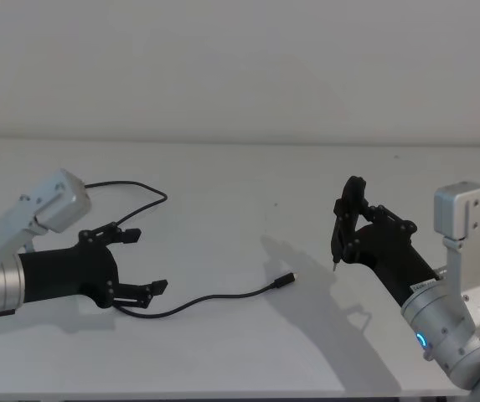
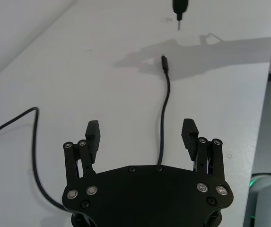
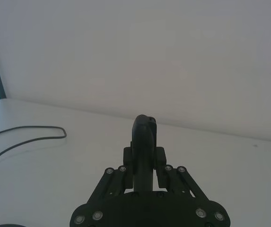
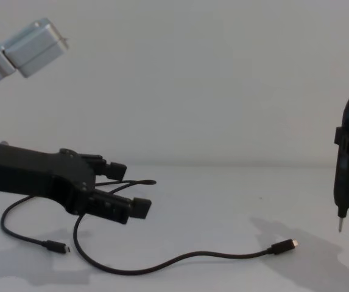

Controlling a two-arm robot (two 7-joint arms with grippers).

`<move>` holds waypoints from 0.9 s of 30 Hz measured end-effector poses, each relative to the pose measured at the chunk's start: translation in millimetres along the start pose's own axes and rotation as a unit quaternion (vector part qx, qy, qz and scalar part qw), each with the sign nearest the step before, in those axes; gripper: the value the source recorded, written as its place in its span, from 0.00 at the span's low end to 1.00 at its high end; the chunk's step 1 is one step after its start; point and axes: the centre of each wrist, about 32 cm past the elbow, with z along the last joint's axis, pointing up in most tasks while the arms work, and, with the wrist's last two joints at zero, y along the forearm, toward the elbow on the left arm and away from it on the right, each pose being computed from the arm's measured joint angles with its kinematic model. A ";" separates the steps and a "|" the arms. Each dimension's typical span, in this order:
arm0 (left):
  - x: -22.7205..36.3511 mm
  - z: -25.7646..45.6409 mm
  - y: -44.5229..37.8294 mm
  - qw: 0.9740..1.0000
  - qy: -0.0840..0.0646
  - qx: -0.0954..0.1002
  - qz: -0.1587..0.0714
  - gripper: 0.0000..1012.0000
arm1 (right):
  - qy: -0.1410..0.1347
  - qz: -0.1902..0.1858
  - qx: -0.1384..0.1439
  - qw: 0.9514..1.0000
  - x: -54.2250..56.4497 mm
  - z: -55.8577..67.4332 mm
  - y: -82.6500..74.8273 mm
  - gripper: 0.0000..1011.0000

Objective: Pick up the data cable with the one hand.

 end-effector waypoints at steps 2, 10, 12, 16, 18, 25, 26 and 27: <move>1.4 0.1 -3.5 1.000 -0.002 0.003 -0.010 0.99 | 0.000 0.000 0.000 1.000 0.0 0.0 0.0 0.27; 4.5 -2.2 -15.9 0.999 -0.006 0.016 -0.034 0.99 | 0.000 0.000 0.000 1.000 0.0 0.0 0.0 0.27; 5.0 -3.1 -19.7 0.999 -0.006 0.020 -0.038 0.99 | 0.000 0.000 0.000 1.000 0.0 0.0 0.0 0.27; 5.8 -4.5 -28.4 0.999 -0.004 0.026 -0.044 0.99 | 0.000 0.000 0.000 1.000 0.0 0.0 0.0 0.27; 6.0 -5.0 -31.2 0.999 -0.002 0.029 -0.046 0.99 | 0.000 0.000 0.000 1.000 0.0 0.0 0.0 0.27; 7.4 -5.8 -44.8 0.998 0.008 0.039 -0.051 0.99 | 0.000 0.000 0.000 1.000 0.0 0.0 0.0 0.27; 7.6 -5.9 -46.3 0.998 0.009 0.040 -0.052 0.99 | 0.000 0.000 0.000 1.000 0.0 0.0 0.0 0.27; 7.8 -5.9 -49.8 0.998 0.012 0.042 -0.053 0.99 | 0.000 0.000 0.000 1.000 0.0 0.0 0.0 0.27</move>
